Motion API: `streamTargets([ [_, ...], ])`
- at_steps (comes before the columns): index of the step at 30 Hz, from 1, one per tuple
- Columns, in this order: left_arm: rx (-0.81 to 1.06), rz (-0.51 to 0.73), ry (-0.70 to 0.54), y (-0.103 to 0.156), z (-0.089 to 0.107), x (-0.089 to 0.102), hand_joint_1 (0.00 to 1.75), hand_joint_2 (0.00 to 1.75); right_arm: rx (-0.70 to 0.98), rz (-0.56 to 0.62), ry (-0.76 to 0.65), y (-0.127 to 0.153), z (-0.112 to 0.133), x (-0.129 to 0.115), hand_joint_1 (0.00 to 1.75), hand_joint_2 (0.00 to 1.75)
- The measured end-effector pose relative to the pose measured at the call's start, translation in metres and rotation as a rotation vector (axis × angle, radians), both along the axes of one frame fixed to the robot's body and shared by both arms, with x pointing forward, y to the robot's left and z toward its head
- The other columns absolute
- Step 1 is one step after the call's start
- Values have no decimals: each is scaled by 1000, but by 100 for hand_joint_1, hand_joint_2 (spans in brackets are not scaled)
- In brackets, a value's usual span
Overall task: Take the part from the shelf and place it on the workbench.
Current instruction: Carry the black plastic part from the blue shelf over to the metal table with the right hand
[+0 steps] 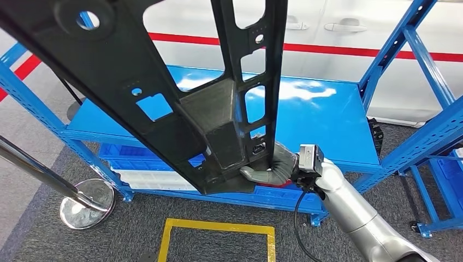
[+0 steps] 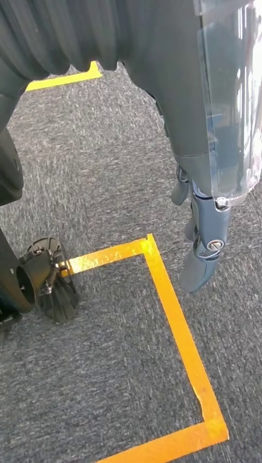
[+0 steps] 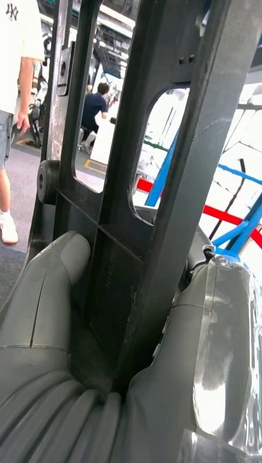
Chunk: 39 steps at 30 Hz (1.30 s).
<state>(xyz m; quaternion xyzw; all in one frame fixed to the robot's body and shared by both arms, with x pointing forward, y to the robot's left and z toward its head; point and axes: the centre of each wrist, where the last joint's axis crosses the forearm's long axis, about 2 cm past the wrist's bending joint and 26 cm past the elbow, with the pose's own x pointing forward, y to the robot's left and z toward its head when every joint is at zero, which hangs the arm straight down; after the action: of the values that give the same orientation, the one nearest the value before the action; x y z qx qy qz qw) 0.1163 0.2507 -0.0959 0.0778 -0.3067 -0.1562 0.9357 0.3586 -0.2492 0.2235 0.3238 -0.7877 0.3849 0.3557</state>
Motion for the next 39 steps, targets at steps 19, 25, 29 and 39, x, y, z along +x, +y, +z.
streamTargets([
  [19, -16, 82, 206, 3, -7, -28, 0, 175, -47, -138, 52, -15, -10, -14, 175, 175],
  [25, -16, 86, 211, 4, -7, -28, 0, 175, -39, -135, 53, -12, -9, -14, 175, 175],
  [29, -18, 99, 218, 4, -8, -32, 0, 175, -33, -127, 59, -10, -9, -13, 175, 175],
  [39, -11, 59, 225, 0, -4, -17, 0, 175, 96, -216, 30, -37, 1, -9, 175, 175],
])
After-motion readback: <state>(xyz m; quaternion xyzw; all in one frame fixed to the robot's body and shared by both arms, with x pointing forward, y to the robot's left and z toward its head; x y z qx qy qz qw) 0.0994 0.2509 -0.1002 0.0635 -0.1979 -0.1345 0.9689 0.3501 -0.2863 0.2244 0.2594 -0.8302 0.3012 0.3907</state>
